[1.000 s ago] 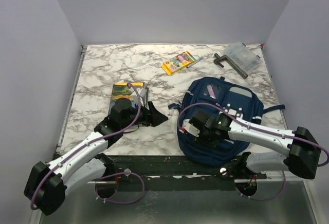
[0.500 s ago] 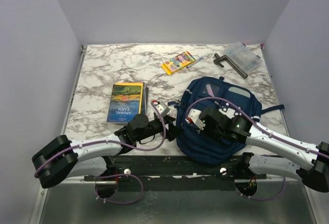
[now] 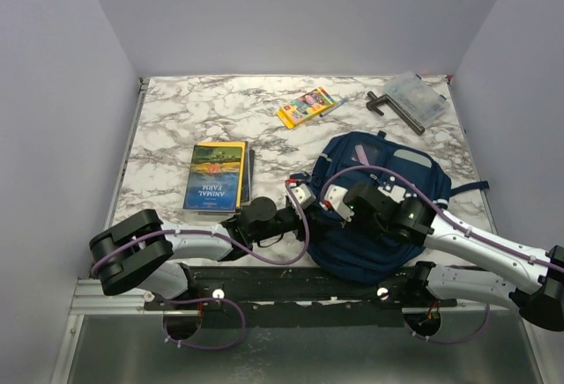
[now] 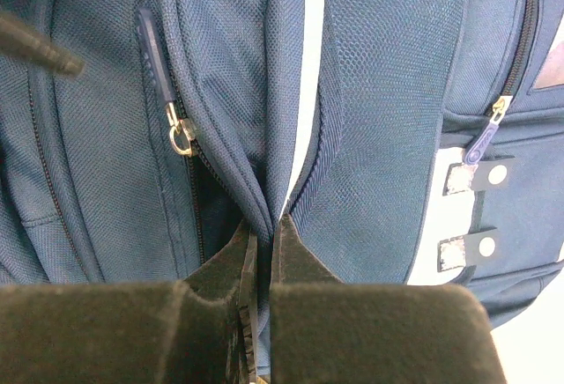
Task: Pack the student bag
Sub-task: Unzip the student bag at the center of the board.
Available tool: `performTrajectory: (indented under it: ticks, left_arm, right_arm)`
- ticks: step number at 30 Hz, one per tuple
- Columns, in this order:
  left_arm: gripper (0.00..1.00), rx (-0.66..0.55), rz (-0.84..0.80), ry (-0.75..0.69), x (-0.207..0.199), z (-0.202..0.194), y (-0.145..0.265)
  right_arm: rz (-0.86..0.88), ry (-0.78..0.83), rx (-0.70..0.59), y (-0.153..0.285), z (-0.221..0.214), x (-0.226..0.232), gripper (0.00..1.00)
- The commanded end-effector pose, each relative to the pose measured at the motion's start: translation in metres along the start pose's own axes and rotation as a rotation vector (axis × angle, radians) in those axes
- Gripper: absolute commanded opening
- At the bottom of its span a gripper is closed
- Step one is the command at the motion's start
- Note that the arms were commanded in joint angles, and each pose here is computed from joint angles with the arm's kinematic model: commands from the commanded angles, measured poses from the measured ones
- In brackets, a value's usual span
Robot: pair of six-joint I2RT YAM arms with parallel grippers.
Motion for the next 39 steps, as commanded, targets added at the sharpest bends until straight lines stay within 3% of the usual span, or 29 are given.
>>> performTrajectory:
  ticks: [1, 3, 8, 13, 25, 39]
  left_arm:
    - [0.56, -0.039, -0.040, -0.010, -0.009, 0.007, -0.003]
    - [0.55, -0.051, -0.032, 0.018, -0.011, 0.006, 0.002]
    - [0.67, -0.081, -0.015, 0.069, -0.012, 0.004, 0.020]
    - [0.68, -0.102, 0.015, 0.065, -0.009, 0.003, 0.025]
    - [0.62, -0.086, -0.078, 0.058, -0.016, 0.013, -0.010]
    - [0.25, -0.063, -0.168, 0.078, -0.032, 0.009, -0.021]
  right_arm:
    - [-0.045, -0.063, -0.149, 0.014, 0.025, -0.009, 0.01]
    - [-0.045, -0.062, -0.141, 0.013, 0.025, -0.009, 0.01]
    - [-0.038, -0.062, -0.138, 0.013, 0.025, -0.008, 0.01]
    - [-0.037, -0.064, -0.143, 0.014, 0.025, -0.008, 0.00]
    - [-0.020, -0.066, -0.152, 0.017, 0.031, -0.008, 0.01]
    - [-0.017, -0.053, -0.144, 0.014, 0.031, -0.008, 0.01]
Point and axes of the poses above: each gripper's point midway between its finger pads, its own y axis back along the fingers, its own x axis along the line the jaws close on, z = x × y, the point moved 8 cm from there along y, back along the fingers, and after that the axes turned 3 degrees about -y, right-handed, at the moved point
